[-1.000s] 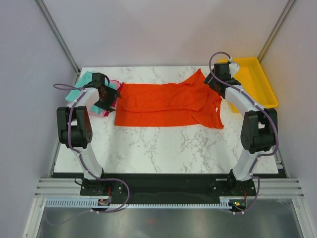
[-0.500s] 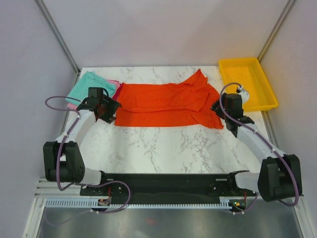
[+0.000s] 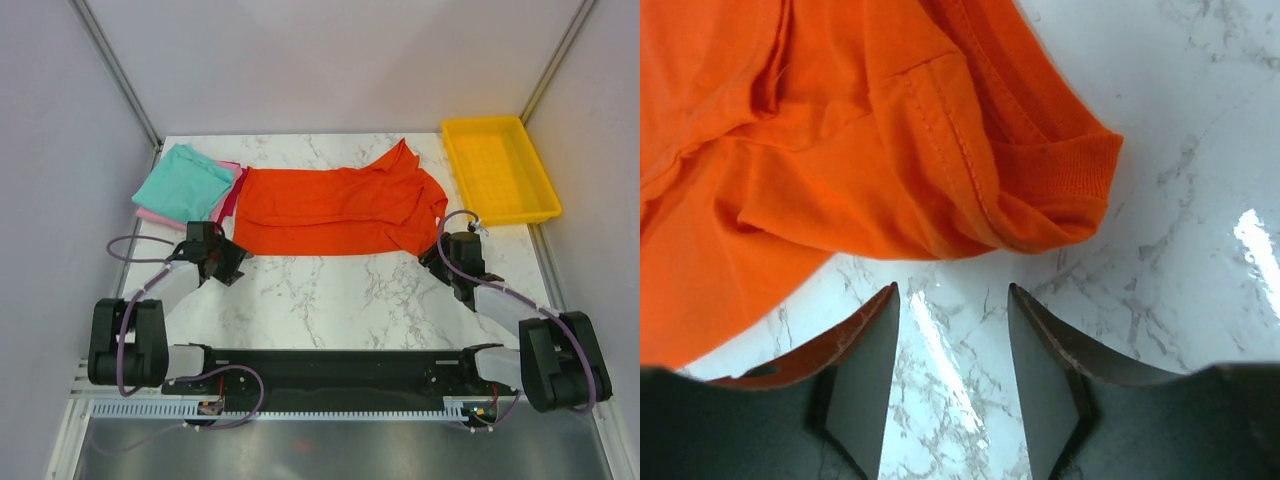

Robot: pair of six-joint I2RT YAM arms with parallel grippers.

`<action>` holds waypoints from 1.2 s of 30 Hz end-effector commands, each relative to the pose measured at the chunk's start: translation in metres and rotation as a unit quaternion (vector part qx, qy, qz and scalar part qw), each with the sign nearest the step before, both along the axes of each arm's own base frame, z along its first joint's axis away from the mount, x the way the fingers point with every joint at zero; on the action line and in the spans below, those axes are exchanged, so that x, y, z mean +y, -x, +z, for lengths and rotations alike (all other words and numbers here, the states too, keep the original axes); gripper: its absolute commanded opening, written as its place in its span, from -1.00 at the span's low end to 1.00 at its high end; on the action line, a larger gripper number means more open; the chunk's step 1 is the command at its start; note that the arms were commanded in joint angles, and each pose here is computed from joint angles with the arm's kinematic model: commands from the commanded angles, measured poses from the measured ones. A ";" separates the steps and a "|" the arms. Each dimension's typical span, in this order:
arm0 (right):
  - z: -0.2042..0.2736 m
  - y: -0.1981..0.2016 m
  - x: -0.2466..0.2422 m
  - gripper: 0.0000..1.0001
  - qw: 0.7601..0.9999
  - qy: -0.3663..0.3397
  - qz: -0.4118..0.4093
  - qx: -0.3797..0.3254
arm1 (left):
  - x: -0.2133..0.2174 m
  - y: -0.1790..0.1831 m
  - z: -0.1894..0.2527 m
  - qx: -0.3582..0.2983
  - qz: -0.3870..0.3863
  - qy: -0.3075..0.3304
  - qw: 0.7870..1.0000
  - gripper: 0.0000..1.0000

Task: Fold and stack the t-shirts

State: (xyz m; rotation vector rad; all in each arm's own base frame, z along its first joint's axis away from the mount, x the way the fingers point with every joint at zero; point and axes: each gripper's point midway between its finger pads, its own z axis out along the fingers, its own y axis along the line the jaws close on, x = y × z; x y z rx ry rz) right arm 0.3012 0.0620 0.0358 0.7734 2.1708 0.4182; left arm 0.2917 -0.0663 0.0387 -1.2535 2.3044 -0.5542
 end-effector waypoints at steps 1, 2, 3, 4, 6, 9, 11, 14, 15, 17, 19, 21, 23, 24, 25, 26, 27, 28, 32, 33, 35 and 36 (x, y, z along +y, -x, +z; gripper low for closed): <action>0.014 -0.029 -0.006 0.06 0.999 0.012 -0.017 -0.035 | -0.010 -0.024 -0.004 -0.029 -0.030 0.019 0.999 0.24; 0.012 -0.031 -0.017 -0.03 0.998 0.034 -0.040 -0.027 | -0.014 -0.026 -0.005 -0.027 -0.039 0.027 0.999 0.23; 0.011 -0.030 -0.026 -0.10 0.997 0.048 -0.058 -0.020 | -0.017 -0.027 -0.007 -0.022 -0.049 0.033 0.998 0.22; 0.011 -0.029 -0.032 -0.17 0.996 0.055 -0.070 -0.018 | -0.015 -0.031 -0.011 -0.011 -0.047 0.033 0.998 0.21; 0.019 -0.031 -0.044 -0.23 0.992 0.070 -0.098 -0.030 | -0.008 -0.035 -0.012 -0.006 -0.042 0.029 0.999 0.21; 0.025 -0.032 -0.061 -0.32 0.985 0.094 -0.139 -0.035 | 0.006 -0.035 -0.011 -0.005 -0.025 0.019 0.999 0.20; 0.026 -0.036 -0.065 -0.34 0.983 0.101 -0.150 -0.034 | 0.012 -0.033 -0.009 -0.010 -0.014 0.008 1.000 0.20; 0.017 -0.041 -0.070 -0.55 0.981 0.111 -0.158 -0.010 | 0.023 -0.030 -0.005 -0.016 0.007 -0.014 1.000 0.19; 0.009 -0.040 -0.073 -0.59 0.980 0.119 -0.162 0.006 | 0.027 -0.029 -0.005 -0.015 0.017 -0.022 0.999 0.20; 0.009 -0.040 -0.078 -0.60 0.977 0.130 -0.170 0.020 | 0.031 -0.028 -0.003 -0.018 0.024 -0.032 0.999 0.19; 0.012 -0.040 -0.079 -0.40 0.976 0.131 -0.171 0.018 | 0.036 -0.028 0.000 -0.024 0.030 -0.043 0.998 0.18; 0.019 -0.037 -0.081 -0.27 0.976 0.131 -0.175 0.007 | 0.040 -0.027 0.001 -0.027 0.038 -0.054 0.997 0.17; 0.025 -0.035 -0.080 -0.21 0.977 0.130 -0.171 -0.003 | 0.042 -0.027 0.001 -0.029 0.043 -0.058 0.997 0.16; 0.037 -0.035 -0.079 -0.18 0.978 0.129 -0.165 -0.020 | 0.043 -0.027 0.002 -0.029 0.046 -0.059 0.997 0.15; 0.042 -0.035 -0.078 -0.14 0.978 0.127 -0.160 -0.030 | 0.043 -0.027 0.001 -0.029 0.046 -0.059 0.997 0.15; 0.043 -0.034 -0.071 -0.12 0.982 0.114 -0.143 -0.039 | 0.043 -0.027 0.001 -0.028 0.047 -0.059 0.997 0.15; 0.051 -0.034 -0.067 -0.03 0.984 0.106 -0.133 -0.058 | 0.043 -0.027 -0.001 -0.025 0.047 -0.058 0.997 0.11; 0.053 -0.034 -0.063 0.02 0.985 0.096 -0.125 -0.068 | 0.043 -0.029 -0.002 -0.027 0.048 -0.058 0.997 0.08; 0.058 -0.034 -0.041 0.18 0.990 0.053 -0.079 -0.106 | 0.040 -0.030 -0.010 -0.015 0.049 -0.048 0.998 0.04; 0.058 -0.034 -0.033 0.22 0.991 0.038 -0.061 -0.113 | 0.040 -0.031 -0.010 -0.014 0.050 -0.047 0.998 0.01; 0.052 -0.035 -0.028 0.25 0.991 0.019 -0.058 -0.120 | 0.039 -0.035 -0.012 -0.017 0.049 -0.042 0.998 -0.13; 0.050 -0.035 -0.021 0.25 0.992 0.006 -0.044 -0.119 | 0.038 -0.037 -0.012 -0.017 0.048 -0.040 0.998 -0.15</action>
